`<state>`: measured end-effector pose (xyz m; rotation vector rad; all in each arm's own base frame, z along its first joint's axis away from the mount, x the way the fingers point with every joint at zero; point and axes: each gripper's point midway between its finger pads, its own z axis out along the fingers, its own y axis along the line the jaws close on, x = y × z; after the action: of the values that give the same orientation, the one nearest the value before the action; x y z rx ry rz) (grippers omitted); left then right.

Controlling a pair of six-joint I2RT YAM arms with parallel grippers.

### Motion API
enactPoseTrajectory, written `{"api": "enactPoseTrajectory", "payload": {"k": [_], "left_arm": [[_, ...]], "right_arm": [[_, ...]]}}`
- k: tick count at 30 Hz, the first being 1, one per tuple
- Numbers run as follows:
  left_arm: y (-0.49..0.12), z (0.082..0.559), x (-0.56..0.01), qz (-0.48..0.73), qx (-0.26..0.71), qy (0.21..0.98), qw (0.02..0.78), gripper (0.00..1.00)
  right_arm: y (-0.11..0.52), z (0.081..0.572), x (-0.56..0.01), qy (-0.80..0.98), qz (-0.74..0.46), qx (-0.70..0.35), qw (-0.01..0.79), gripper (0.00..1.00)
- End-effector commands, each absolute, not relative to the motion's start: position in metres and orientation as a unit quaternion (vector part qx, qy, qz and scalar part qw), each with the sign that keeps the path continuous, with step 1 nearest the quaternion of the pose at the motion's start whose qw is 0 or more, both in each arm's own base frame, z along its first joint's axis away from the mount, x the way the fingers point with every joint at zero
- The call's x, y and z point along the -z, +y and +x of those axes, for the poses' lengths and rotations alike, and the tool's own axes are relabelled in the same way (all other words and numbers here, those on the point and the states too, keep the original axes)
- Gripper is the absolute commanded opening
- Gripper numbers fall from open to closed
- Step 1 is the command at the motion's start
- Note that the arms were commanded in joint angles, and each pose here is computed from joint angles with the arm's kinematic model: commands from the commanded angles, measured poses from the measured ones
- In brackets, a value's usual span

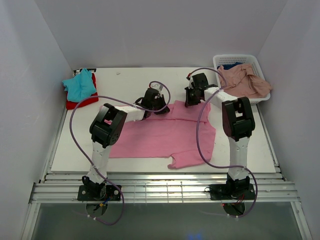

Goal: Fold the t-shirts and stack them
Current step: Fold the tshirt

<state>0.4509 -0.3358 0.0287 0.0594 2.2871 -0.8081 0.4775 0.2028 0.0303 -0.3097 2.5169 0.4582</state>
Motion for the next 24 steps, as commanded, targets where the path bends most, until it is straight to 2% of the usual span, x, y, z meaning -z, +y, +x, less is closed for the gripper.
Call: {"api": "enactPoseTrajectory", "payload": {"k": [1, 7, 15, 24], "left_arm": [[-0.333, 0.452, -0.024, 0.019, 0.296, 0.890, 0.347, 0.00], [-0.333, 0.452, -0.023, 0.018, 0.296, 0.890, 0.346, 0.00], [-0.332, 0.450, -0.025, 0.019, 0.298, 0.890, 0.346, 0.00], [-0.330, 0.446, -0.032, 0.023, 0.298, 0.888, 0.350, 0.00]], "right_arm": [[0.205, 0.477, -0.076, 0.923, -0.129, -0.169, 0.321, 0.08], [0.212, 0.440, -0.102, 0.916, -0.141, -0.159, 0.340, 0.08], [0.220, 0.373, -0.077, 0.933, -0.136, -0.144, 0.302, 0.08], [0.210, 0.301, -0.051, 0.950, -0.120, -0.076, 0.280, 0.08]]}}
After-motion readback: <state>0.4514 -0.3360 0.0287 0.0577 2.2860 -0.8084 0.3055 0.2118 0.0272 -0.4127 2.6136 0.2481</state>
